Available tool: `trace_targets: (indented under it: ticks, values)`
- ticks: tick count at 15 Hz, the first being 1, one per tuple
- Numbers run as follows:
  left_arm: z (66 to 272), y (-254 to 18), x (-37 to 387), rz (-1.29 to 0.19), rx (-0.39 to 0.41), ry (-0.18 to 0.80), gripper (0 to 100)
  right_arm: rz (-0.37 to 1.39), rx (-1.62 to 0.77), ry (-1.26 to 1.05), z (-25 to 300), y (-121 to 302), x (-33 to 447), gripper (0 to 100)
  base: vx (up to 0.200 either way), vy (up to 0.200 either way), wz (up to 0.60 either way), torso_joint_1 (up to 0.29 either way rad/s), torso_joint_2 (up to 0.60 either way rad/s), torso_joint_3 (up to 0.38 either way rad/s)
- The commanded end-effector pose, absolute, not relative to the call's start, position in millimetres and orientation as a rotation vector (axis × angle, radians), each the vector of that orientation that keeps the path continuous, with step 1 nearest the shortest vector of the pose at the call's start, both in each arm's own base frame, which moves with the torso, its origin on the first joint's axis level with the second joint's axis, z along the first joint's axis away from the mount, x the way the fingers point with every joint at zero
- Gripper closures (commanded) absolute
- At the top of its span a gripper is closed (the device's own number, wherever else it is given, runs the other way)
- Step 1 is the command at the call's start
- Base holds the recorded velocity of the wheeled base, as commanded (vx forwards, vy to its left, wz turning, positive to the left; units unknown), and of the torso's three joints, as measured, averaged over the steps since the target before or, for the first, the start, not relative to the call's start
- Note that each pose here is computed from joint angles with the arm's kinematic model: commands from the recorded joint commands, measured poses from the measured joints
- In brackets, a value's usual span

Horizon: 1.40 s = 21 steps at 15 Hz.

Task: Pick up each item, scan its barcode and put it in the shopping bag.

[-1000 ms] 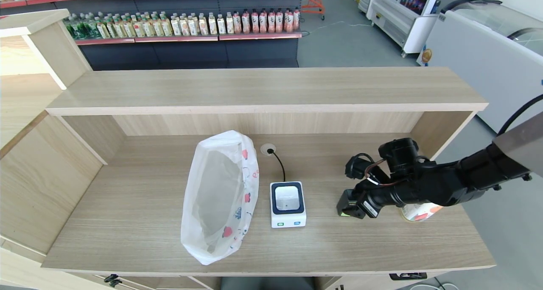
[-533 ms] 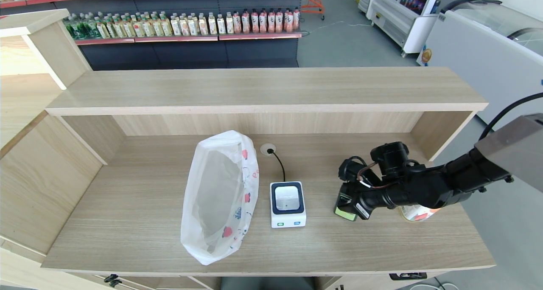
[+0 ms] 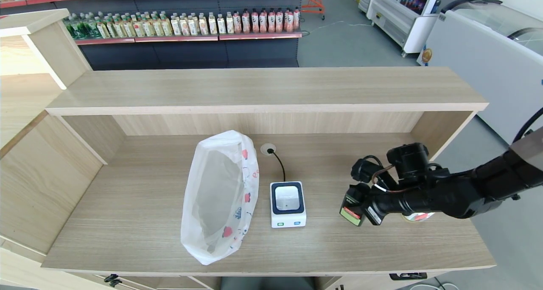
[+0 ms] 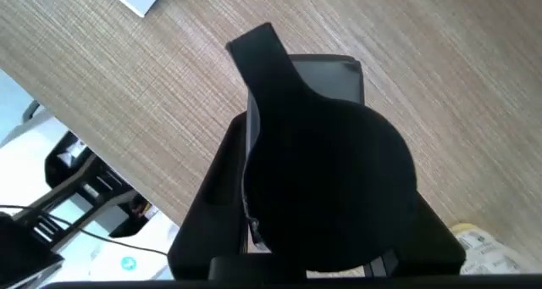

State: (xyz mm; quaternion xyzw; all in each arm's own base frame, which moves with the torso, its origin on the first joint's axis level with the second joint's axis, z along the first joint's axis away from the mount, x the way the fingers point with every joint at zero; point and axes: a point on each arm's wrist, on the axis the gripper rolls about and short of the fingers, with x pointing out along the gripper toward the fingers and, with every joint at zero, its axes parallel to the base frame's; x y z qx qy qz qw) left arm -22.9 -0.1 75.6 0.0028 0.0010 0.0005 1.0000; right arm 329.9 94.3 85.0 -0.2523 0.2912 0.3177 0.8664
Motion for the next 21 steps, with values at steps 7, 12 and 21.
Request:
trace_targets:
  ticks: [7,12,21]
  values:
    - [76,0,-23,0.002,0.006,0.002,0,0.450,-0.747,0.109,164,25,175,100,0.000,0.000,0.00,0.000,0.00,0.000]
    - [76,0,-23,0.002,0.006,0.002,0,0.850,-1.566,-0.529,159,36,181,100,0.000,0.000,0.00,0.000,0.00,0.000]
    - [76,0,-23,0.002,0.005,0.002,0,1.226,-1.818,-1.481,114,137,222,100,0.000,0.000,0.00,0.000,0.00,0.000]
